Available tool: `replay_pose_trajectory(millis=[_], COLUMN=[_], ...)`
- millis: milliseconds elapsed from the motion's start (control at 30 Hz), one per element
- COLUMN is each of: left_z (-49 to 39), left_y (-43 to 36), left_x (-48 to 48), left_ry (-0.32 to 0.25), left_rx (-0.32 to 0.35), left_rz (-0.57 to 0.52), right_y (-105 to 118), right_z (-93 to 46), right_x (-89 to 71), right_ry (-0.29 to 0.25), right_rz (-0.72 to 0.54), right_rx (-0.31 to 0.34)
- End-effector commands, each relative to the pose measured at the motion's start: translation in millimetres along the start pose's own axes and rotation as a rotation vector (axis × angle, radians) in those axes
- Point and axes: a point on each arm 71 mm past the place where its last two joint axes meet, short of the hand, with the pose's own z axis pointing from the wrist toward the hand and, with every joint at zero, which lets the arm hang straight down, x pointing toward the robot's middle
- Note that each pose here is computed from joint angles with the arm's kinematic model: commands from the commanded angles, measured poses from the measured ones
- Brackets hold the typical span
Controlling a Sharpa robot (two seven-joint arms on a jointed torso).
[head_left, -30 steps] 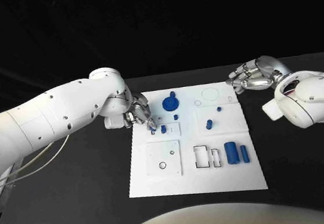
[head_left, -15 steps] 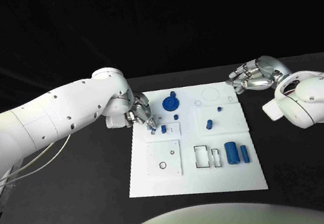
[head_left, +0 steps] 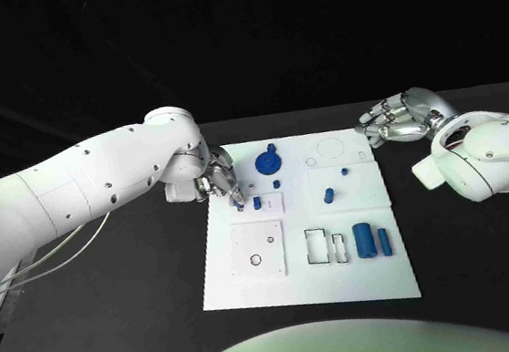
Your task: Assemble the parts on the task board
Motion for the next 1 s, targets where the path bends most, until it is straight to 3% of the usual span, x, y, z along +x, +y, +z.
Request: replay_pose_trajectory(millis=[33,1000], left_z=[-0.7,0.8], left_y=[-1.2,-0.2], left_x=[1.8,2.2], left_ry=[0.039,0.037], left_rx=[0.009,-0.002], left_rz=[0.002,0.003], right_y=[0.7,0.6], right_z=[0.0,0.4], right_x=[1.4,1.7], right_ry=[0.012,0.013], right_rz=[-0.008,-0.008], right_rx=[-0.008,-0.008])
